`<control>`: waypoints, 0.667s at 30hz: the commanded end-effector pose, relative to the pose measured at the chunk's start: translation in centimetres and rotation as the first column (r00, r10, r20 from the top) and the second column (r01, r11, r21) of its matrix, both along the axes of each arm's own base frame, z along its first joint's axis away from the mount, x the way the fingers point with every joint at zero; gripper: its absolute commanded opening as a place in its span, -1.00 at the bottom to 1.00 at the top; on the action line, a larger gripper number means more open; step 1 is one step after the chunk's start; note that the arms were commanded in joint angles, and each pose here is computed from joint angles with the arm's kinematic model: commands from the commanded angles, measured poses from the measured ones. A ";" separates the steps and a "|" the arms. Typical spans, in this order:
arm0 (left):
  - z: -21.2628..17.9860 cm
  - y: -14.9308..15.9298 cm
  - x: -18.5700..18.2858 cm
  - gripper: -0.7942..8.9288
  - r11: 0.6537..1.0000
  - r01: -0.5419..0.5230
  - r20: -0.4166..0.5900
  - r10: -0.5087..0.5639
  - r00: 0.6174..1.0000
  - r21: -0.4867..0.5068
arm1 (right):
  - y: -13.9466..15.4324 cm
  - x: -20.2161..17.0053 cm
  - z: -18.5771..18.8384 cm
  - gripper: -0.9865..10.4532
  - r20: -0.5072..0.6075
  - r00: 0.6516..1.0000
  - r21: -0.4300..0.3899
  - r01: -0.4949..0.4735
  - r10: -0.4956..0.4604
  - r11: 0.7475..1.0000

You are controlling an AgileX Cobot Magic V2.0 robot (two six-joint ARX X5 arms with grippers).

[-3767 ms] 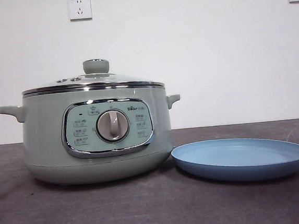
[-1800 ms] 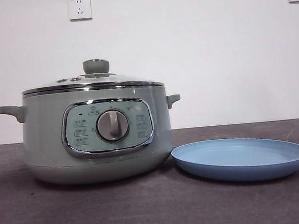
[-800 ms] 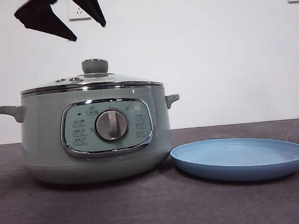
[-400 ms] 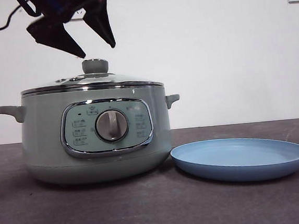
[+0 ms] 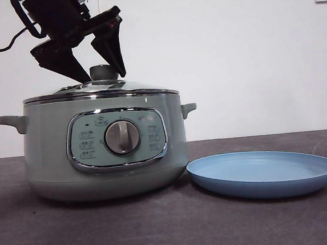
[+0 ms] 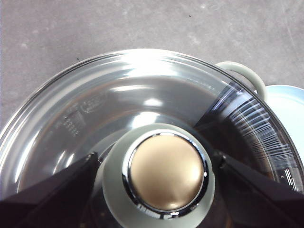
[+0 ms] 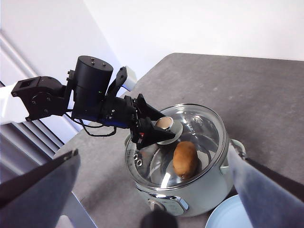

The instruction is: Take the potato out from the steamer,put the potato on the plate,close the lid

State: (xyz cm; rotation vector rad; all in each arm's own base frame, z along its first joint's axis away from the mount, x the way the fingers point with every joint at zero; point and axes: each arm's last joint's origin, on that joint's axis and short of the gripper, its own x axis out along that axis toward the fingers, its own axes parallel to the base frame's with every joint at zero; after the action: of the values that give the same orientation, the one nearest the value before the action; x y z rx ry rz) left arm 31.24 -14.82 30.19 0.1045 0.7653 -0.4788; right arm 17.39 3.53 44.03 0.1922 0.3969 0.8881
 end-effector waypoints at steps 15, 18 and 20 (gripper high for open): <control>2.7 -0.2 0.3 -0.85 1.000 0.031 0.079 -0.031 0.996 0.001 | 0.1 0.2 0.2 0.31 0.009 1.000 0.002 -0.001 0.001 1.000; 5.5 -0.2 0.1 -0.85 0.999 0.036 0.108 -0.035 0.994 -0.006 | 0.1 0.2 0.2 0.31 0.010 1.000 0.003 -0.001 0.001 1.000; 7.4 -0.1 -0.1 -0.85 0.999 0.043 0.135 -0.042 0.990 -0.006 | 0.1 0.3 0.2 0.31 0.017 1.000 0.003 -0.001 0.001 1.000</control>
State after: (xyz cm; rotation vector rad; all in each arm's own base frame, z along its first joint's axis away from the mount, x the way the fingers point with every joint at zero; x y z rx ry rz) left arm 31.35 -15.02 35.09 0.1434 0.7386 -0.4980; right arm 17.60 3.54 44.06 0.1889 0.3894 0.8884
